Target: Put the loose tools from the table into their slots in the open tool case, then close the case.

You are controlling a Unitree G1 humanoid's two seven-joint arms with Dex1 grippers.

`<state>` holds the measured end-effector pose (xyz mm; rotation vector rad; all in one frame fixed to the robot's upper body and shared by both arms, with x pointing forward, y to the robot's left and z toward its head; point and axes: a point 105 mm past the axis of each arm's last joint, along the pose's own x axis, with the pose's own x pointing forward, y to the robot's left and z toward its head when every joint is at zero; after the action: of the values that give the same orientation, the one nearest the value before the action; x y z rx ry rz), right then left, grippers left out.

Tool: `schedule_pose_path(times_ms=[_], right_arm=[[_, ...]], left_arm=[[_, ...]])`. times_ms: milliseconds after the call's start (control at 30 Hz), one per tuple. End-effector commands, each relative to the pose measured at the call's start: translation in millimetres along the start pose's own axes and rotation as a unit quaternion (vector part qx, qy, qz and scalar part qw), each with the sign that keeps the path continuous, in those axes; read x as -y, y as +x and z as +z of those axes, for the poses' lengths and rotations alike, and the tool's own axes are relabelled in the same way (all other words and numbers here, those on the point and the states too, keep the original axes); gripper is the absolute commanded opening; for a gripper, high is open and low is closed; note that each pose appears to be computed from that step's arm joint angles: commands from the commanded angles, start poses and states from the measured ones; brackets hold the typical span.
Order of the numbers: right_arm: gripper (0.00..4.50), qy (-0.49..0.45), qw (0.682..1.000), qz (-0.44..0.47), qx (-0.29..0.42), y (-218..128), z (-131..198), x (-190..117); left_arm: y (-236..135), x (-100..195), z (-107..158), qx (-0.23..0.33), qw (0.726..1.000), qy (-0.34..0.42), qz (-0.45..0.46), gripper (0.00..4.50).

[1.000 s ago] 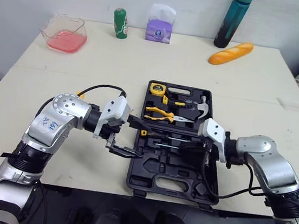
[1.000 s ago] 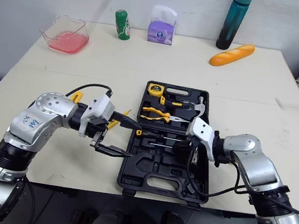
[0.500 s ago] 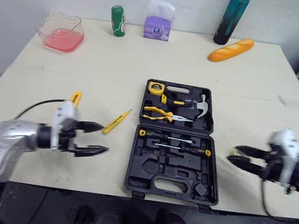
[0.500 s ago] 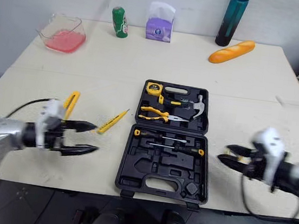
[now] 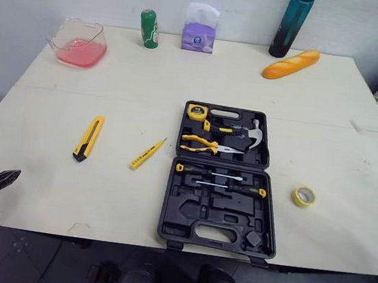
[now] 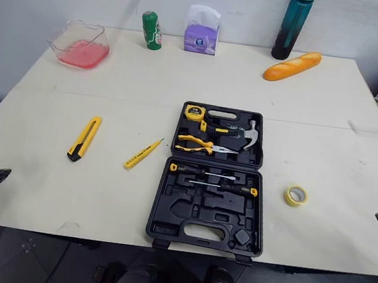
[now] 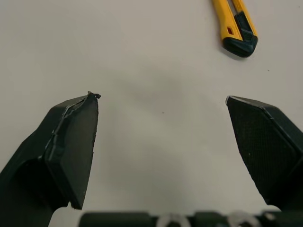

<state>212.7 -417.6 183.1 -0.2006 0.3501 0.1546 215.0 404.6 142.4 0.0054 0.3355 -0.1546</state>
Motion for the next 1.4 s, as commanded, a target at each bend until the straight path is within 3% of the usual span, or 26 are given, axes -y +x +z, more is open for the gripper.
schedule_pose_path(times_ms=[33,167,333,500,633,867,1033,1200,1400], right_arm=[[4.47,-0.013,1.0,0.009,0.026,2.7,14.8,-7.0],[4.47,-0.019,0.997,0.051,0.056,9.2,37.1,-30.9],[4.47,-0.045,0.979,0.178,0.088,19.2,74.8,-102.2],[4.47,-0.072,0.948,0.287,0.113,24.0,103.1,-168.6],[4.47,-0.097,0.915,0.37,0.126,30.8,114.9,-217.1],[4.47,-0.124,0.878,0.439,0.146,43.1,127.7,-256.2],[4.47,-0.109,0.864,0.468,0.148,49.2,123.6,-278.2],[4.47,-0.111,0.862,0.47,0.153,53.4,122.3,-286.9],[4.5,-0.119,0.86,0.47,0.163,58.2,126.3,-292.4]], left_arm=[[4.6,10.6,18.8,0.02,0.999,0.027,-0.02,4.5],[19.2,50.2,34.6,0.028,0.994,0.027,-0.103,4.5],[42.7,118.0,53.0,0.022,0.978,0.046,-0.204,4.5],[67.1,154.7,59.9,0.01,0.974,0.041,-0.223,4.5],[96.3,186.0,48.8,-0.025,0.967,0.059,-0.244,4.5],[150.4,205.7,40.0,-0.048,0.972,0.058,-0.222,4.5],[156.7,224.6,31.7,-0.061,0.963,0.097,-0.243,4.5],[163.9,220.2,17.9,-0.079,0.964,0.128,-0.217,4.5],[163.0,224.3,17.1,-0.081,0.963,0.119,-0.228,1.85]])
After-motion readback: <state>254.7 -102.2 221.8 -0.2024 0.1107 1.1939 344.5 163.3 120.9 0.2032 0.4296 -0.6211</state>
